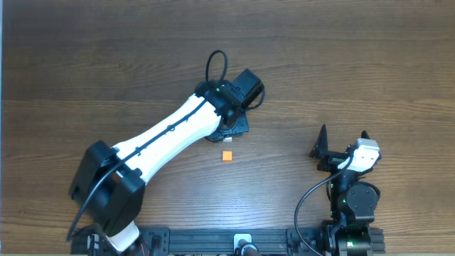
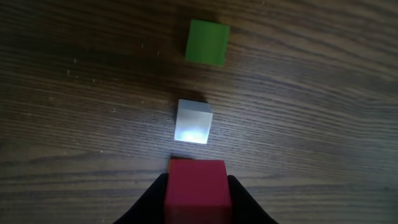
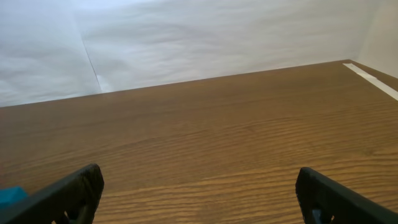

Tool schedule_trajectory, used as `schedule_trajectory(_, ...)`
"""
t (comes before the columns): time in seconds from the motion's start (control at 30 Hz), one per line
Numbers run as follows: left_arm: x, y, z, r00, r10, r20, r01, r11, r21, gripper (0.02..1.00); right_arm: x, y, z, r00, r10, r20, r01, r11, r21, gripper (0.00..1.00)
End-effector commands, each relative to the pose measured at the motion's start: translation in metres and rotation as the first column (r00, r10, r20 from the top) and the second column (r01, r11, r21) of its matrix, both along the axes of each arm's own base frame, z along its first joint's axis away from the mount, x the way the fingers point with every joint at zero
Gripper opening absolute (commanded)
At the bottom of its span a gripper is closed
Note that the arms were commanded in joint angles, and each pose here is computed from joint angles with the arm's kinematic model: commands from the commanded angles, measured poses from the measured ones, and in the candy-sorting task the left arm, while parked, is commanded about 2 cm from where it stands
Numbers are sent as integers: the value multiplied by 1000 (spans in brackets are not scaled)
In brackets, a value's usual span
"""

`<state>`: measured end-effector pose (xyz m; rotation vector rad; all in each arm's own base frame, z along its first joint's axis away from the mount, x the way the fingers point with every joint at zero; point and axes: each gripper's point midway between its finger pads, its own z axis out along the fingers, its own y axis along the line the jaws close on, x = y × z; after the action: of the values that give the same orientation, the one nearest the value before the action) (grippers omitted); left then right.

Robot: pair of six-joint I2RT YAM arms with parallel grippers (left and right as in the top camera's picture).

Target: Stack Cubes

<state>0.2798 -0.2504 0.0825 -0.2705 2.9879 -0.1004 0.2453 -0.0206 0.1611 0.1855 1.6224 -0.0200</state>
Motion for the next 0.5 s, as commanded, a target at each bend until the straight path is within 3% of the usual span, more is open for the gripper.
schedule_trajectory(0.03, 3, 1, -4, 1000, -9, 6, 9, 1000, 13, 187, 0, 0, -1, 1000, -5, 4, 5, 1000, 8, 993)
schedule_trajectory(0.5, 1, 3, -21, 998, -61, -22, 62, 997, 47, 180, 0, 0, -1, 1000, -5, 4, 5, 1000, 8, 991)
